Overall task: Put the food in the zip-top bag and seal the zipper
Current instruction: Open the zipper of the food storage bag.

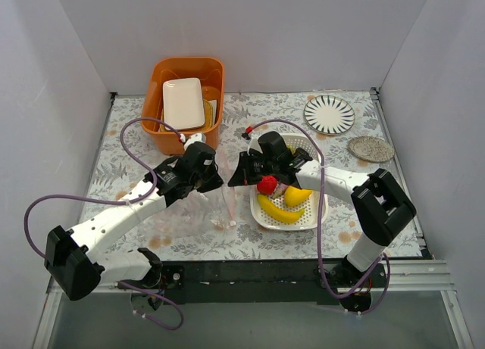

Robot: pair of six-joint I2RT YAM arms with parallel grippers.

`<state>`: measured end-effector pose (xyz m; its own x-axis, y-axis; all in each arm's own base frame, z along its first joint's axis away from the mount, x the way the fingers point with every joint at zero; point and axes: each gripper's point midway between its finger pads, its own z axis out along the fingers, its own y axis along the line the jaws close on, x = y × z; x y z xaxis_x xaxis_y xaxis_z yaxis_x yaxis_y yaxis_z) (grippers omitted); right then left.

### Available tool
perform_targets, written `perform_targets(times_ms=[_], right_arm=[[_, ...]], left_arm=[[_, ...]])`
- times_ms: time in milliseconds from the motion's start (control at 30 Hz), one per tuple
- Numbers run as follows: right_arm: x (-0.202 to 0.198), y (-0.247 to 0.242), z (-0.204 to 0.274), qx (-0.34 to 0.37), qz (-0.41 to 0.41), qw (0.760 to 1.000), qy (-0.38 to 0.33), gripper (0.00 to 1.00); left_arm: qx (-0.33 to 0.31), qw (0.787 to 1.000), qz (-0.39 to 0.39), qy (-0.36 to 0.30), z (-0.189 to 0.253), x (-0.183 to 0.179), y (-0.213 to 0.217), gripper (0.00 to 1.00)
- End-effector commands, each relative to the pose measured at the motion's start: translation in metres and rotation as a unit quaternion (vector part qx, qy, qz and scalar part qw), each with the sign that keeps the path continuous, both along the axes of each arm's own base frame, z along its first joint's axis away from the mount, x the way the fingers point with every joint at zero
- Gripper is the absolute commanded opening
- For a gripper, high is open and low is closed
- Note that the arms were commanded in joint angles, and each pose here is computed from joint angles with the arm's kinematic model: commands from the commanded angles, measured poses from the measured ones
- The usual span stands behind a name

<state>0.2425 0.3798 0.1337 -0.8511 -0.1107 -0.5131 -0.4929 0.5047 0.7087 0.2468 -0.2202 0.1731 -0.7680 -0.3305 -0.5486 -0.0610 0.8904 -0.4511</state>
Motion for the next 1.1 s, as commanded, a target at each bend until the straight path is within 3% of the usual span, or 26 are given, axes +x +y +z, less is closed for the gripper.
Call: perform_targets(times_ms=[0,100,367,533,633,733,767,833,867,967,1067], right_arm=[[0.019,0.001,0.004,-0.021,-0.037,0.999,-0.018,0.01],[0.029,-0.01,-0.011,-0.066,-0.076,0.995,-0.015,0.01],[0.047,-0.023,-0.039,-0.131,-0.124,0.983,-0.013,0.01],[0.045,-0.014,-0.038,-0.126,-0.102,0.987,-0.013,0.01],[0.041,0.0,-0.02,-0.093,-0.069,0.993,-0.035,0.02],[0.041,0.003,0.002,-0.07,-0.061,0.994,-0.057,0.17],[0.041,0.002,0.013,-0.062,-0.062,0.994,-0.069,0.28],[0.041,-0.003,0.023,-0.063,-0.064,0.992,-0.084,0.38],[0.039,-0.005,0.035,-0.056,-0.065,0.992,-0.095,0.52],[0.036,-0.018,0.05,-0.059,-0.079,0.988,-0.116,0.66],[0.032,-0.038,0.056,-0.078,-0.096,0.983,-0.134,0.69]], left_arm=[[0.024,0.999,0.031,-0.013,0.013,-0.002,0.022,0.0],[0.071,0.994,0.083,-0.014,0.02,0.0,0.052,0.0],[0.11,0.98,0.161,-0.029,0.061,-0.002,0.113,0.0],[0.117,0.98,0.161,-0.022,0.062,-0.006,0.119,0.0],[0.086,0.989,0.121,-0.017,0.052,-0.004,0.099,0.0],[0.059,0.993,0.103,-0.009,0.037,-0.001,0.083,0.0],[0.056,0.993,0.1,-0.007,0.033,0.002,0.079,0.0],[0.056,0.994,0.096,0.003,0.023,0.002,0.076,0.0],[0.052,0.994,0.095,0.001,0.022,0.005,0.073,0.0],[0.053,0.995,0.088,0.006,0.012,0.007,0.069,0.0],[0.057,0.995,0.081,0.006,0.008,0.008,0.068,0.0]])
